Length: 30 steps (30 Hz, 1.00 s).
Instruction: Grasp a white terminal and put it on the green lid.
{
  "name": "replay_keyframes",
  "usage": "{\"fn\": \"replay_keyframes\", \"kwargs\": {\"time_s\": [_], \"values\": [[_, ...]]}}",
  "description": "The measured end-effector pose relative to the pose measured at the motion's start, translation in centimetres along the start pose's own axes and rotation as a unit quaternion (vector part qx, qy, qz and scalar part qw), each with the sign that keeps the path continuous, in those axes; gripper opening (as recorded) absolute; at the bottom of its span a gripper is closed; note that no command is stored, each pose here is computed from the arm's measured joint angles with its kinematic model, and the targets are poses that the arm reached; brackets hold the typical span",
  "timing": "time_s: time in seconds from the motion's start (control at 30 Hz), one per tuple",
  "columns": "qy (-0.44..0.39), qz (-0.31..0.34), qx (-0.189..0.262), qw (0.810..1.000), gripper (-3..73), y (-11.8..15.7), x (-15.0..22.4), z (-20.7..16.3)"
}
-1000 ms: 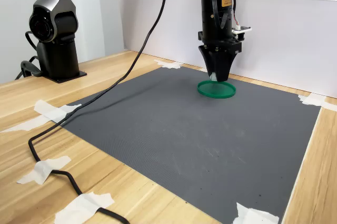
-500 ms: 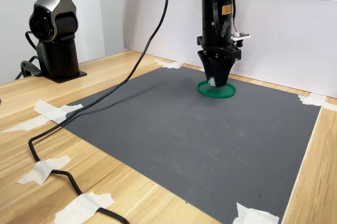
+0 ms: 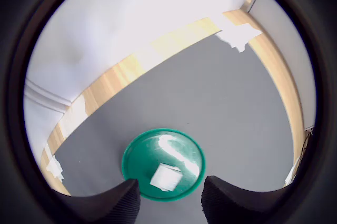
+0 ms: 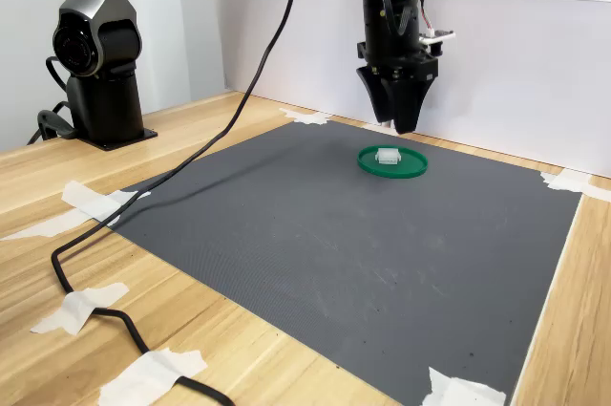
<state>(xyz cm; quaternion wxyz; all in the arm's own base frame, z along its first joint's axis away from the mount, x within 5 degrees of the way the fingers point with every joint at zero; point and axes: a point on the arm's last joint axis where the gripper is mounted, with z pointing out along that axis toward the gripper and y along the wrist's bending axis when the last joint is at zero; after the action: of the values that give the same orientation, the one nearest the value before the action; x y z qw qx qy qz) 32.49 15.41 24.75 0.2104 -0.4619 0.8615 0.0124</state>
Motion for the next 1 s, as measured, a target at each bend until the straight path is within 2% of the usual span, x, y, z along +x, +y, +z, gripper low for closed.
{"fn": "replay_keyframes", "kwargs": {"time_s": [0.1,0.17,0.4,0.5,0.7,0.83,1.0], "values": [[-0.028,0.020,0.023,0.999,45.0,-0.6,0.2,-2.7],[-0.047,0.039,0.041,0.997,39.4,-1.2,0.6,-4.6],[-0.124,0.112,0.127,0.978,10.5,-3.5,3.4,-12.6],[-0.157,0.143,0.162,0.964,1.6,-3.7,4.8,-15.9],[-0.211,0.203,0.213,0.932,-1.4,-2.3,8.1,-20.1],[-0.233,0.238,0.246,0.910,-1.6,-1.1,11.2,-19.8],[-0.263,0.287,0.295,0.872,-1.6,0.5,15.2,-18.7]]}}
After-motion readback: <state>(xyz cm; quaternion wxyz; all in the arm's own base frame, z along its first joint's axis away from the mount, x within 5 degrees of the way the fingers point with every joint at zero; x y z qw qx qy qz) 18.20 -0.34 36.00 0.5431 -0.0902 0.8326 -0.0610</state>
